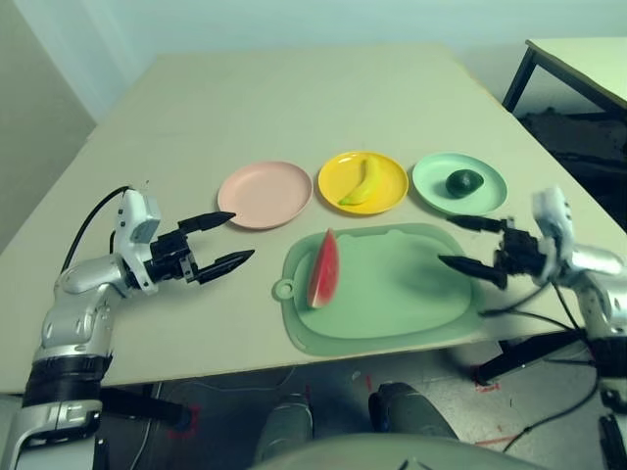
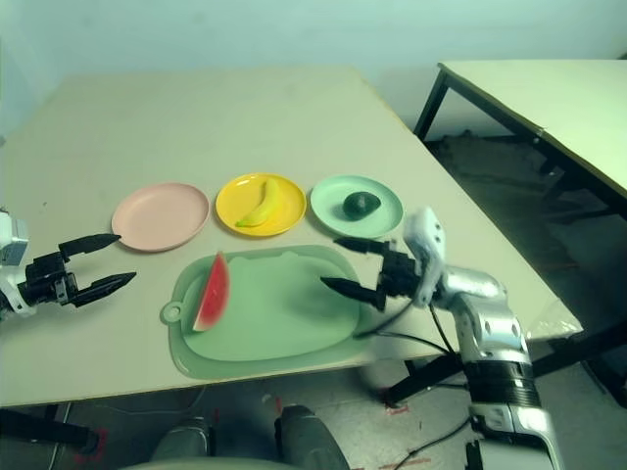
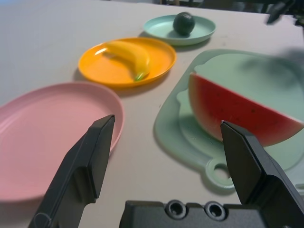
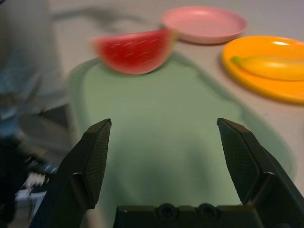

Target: Place the fruits into color-matched plates.

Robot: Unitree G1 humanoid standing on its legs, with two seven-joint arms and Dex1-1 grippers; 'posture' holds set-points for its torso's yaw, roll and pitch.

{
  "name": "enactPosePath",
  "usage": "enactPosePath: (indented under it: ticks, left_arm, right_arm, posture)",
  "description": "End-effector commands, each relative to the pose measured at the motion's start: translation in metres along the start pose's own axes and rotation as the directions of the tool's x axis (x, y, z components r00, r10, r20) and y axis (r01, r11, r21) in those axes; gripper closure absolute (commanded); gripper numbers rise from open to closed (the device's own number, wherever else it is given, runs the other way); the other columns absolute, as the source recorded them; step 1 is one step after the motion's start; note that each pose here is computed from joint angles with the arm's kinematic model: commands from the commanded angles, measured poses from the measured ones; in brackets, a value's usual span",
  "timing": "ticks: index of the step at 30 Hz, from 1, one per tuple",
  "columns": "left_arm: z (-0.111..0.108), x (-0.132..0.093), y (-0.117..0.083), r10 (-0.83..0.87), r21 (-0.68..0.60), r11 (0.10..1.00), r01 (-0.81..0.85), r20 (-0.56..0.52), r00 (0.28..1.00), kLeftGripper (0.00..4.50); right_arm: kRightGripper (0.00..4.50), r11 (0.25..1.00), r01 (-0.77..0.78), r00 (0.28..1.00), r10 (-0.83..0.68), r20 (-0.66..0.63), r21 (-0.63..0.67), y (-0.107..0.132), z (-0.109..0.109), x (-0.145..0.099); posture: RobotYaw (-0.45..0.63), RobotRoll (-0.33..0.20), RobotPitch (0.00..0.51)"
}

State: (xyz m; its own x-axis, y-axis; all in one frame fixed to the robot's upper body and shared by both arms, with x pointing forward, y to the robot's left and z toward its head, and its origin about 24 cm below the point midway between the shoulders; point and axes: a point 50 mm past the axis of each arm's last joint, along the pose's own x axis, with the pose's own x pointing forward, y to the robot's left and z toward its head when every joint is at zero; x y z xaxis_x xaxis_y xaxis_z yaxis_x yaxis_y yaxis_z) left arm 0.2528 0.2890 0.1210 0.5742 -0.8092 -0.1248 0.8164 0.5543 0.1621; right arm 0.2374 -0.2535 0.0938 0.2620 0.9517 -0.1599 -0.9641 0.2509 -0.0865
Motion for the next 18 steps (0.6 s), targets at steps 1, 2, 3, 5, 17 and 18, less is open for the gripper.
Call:
enactPosePath:
  ticks: [1,2,3,5,17,18]
  left_arm:
    - [0.000,0.005,0.002,-0.033,0.018,0.999,0.033,-0.017,0.999,0.00]
    - [0.001,0.007,0.002,-0.044,0.024,0.999,0.045,-0.021,0.999,0.00]
    - [0.002,0.009,0.003,-0.053,0.028,0.998,0.054,-0.032,0.998,0.00]
    - [0.008,0.018,0.006,-0.086,0.052,0.995,0.090,-0.075,0.993,0.00]
    - [0.055,0.052,0.011,-0.329,0.402,0.806,0.434,-0.304,0.894,0.00]
    - [0.057,0.052,0.012,-0.348,0.432,0.773,0.464,-0.323,0.880,0.00]
  right_arm:
    - [0.04,1.000,-0.006,1.000,0.006,0.008,-0.020,0.001,-0.008,-0.014]
    - [0.04,1.000,-0.009,1.000,0.009,-0.004,-0.018,0.002,-0.013,-0.018]
    - [0.04,1.000,-0.011,1.000,0.010,-0.014,-0.016,0.003,-0.016,-0.021]
    - [0.04,1.000,-0.003,1.000,0.002,-0.025,-0.016,0.005,-0.022,-0.026]
    - [0.04,0.999,0.013,1.000,-0.014,-0.011,-0.040,0.009,-0.028,-0.024]
    - [0.04,0.999,0.017,1.000,-0.017,-0.010,-0.039,0.009,-0.028,-0.024]
  posture:
    - [-0.10,0.000,0.016]
    - [-0.10,0.000,0.016]
    - [-0.10,0.000,0.016]
    - [-0.10,0.000,0.016]
    - [-0.13,0.000,0.027]
    - [-0.13,0.000,0.027]
